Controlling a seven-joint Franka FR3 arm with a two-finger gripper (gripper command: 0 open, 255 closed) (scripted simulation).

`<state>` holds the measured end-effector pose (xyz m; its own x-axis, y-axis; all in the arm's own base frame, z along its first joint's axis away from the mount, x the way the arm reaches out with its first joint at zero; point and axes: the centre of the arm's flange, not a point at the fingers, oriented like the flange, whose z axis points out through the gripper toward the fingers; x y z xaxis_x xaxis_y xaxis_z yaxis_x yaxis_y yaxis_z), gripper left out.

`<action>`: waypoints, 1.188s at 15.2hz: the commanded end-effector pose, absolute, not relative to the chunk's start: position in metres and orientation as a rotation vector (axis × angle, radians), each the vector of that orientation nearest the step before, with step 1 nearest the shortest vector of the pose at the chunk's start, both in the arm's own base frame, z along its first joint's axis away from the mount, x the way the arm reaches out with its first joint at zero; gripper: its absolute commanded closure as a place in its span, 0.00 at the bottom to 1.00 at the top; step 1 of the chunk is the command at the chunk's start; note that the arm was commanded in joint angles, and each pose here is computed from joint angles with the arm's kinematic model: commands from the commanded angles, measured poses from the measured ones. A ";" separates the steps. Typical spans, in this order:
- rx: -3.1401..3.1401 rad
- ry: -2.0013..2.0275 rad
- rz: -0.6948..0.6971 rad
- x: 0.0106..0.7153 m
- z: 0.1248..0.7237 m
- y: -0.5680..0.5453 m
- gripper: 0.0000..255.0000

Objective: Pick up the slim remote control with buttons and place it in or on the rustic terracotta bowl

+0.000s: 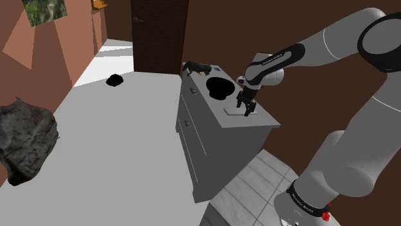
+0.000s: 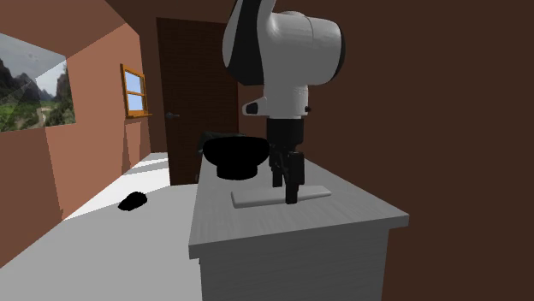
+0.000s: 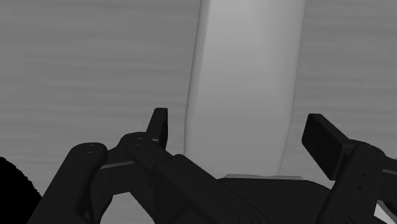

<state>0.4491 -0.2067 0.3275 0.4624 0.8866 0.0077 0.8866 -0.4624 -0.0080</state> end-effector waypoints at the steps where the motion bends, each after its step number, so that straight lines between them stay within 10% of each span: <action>1: -2.677 -1.623 -0.004 0.449 0.327 -0.207 0.00; 2: -2.677 -1.623 -0.004 0.449 0.328 -0.207 0.00; 3: -2.677 -1.623 -0.004 0.449 0.328 -0.207 1.00; 18: -2.677 -1.623 -0.004 0.449 0.359 -0.207 1.00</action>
<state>0.4507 -0.2068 0.3535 0.4624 0.8867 0.0079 0.8867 -0.4623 -0.0078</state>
